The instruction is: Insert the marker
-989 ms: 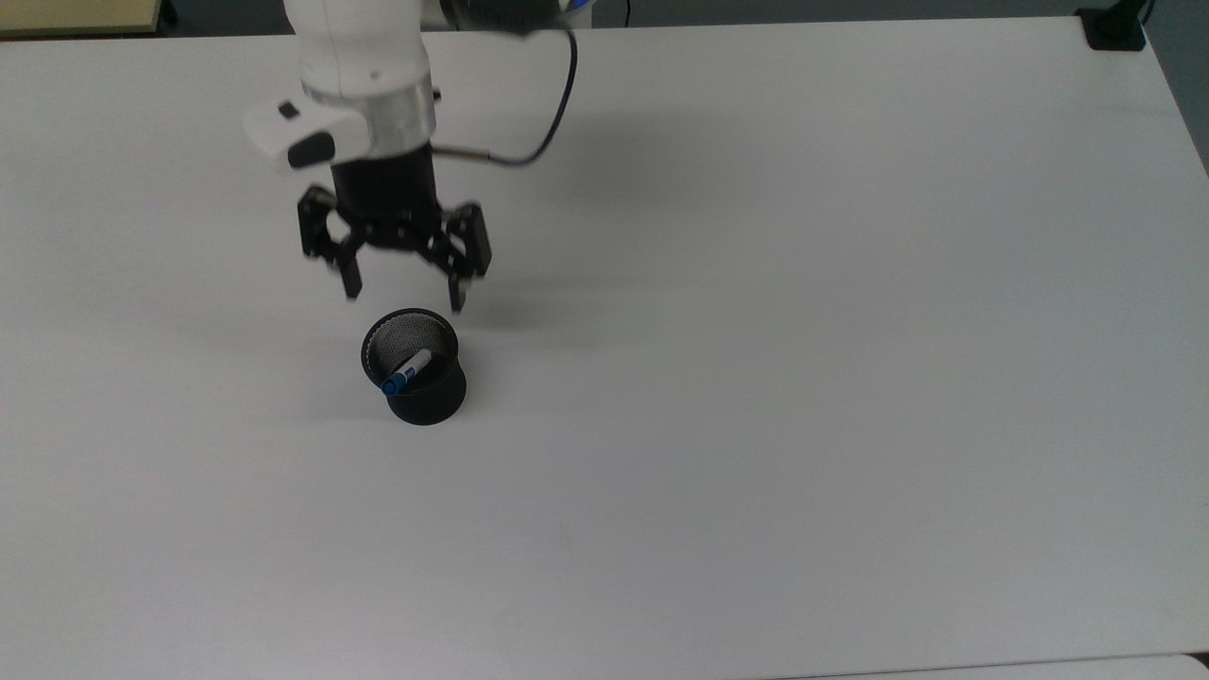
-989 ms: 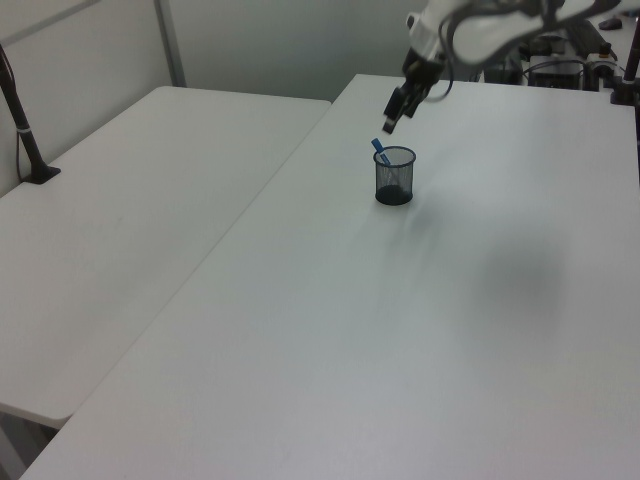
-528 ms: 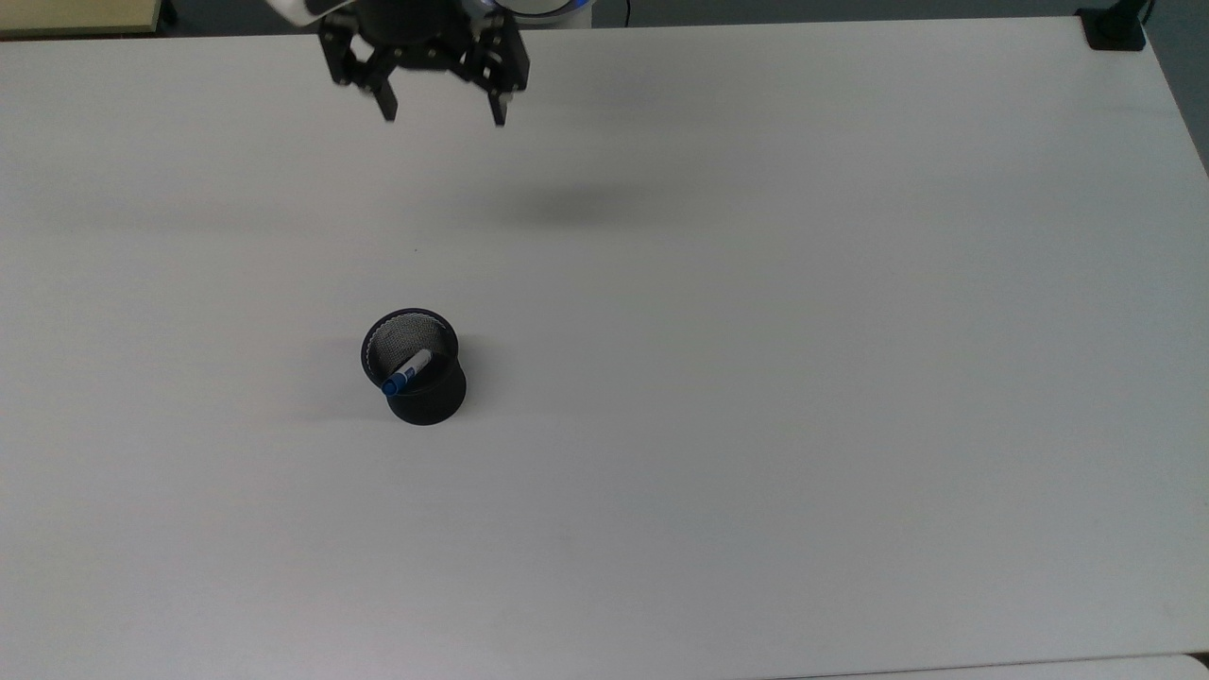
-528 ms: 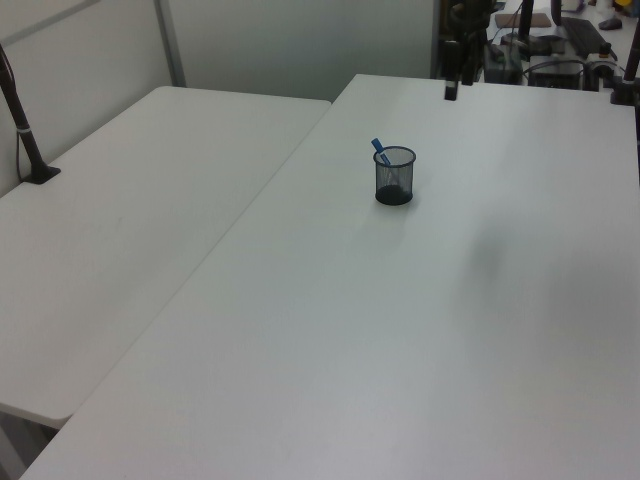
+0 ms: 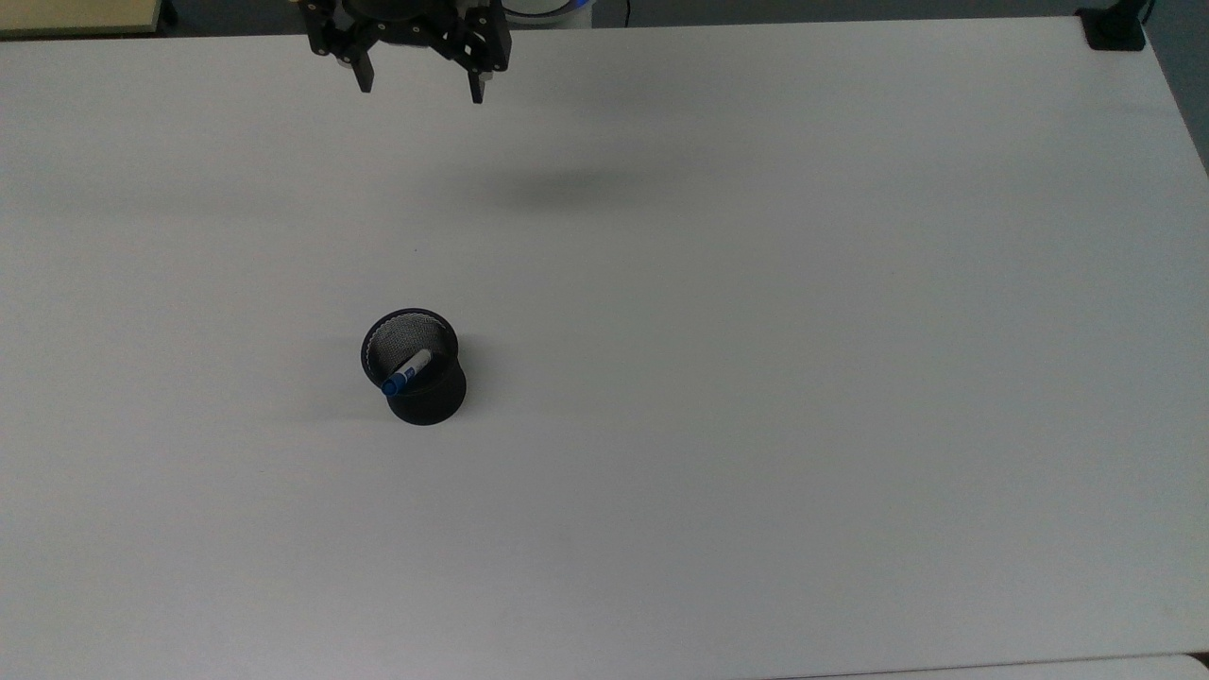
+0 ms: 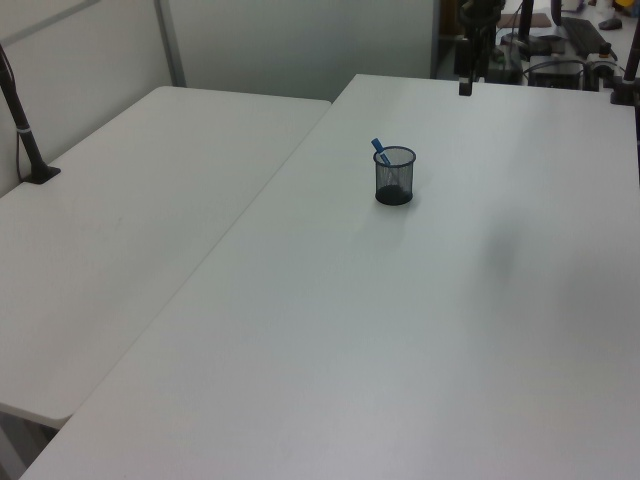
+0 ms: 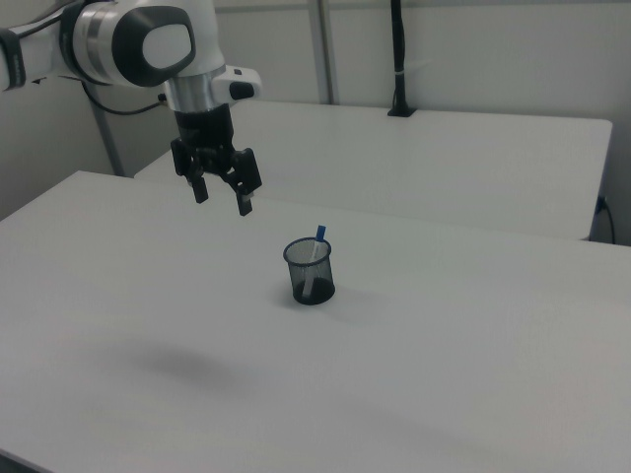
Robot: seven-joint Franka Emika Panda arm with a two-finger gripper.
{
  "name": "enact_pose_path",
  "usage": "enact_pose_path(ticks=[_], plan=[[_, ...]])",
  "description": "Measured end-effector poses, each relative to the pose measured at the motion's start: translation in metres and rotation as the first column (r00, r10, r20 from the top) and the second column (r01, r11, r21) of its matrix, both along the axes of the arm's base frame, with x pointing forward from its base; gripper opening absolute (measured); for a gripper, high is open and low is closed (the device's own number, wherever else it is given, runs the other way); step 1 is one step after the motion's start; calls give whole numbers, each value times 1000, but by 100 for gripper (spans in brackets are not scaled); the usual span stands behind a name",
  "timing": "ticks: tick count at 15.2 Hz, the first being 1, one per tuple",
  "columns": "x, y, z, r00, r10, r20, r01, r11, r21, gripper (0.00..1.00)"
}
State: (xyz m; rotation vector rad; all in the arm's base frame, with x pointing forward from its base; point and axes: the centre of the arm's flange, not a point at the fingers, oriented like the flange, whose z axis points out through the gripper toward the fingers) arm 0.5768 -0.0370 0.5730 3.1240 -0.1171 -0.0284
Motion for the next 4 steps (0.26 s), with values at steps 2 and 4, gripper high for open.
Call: enact_pose_path(ticks=[2, 4], plan=[[-1, -2, 1, 1000, -6, 2, 6, 1000, 0, 100], [0, 0, 1, 1000, -23, 2, 23, 1000, 0, 100]])
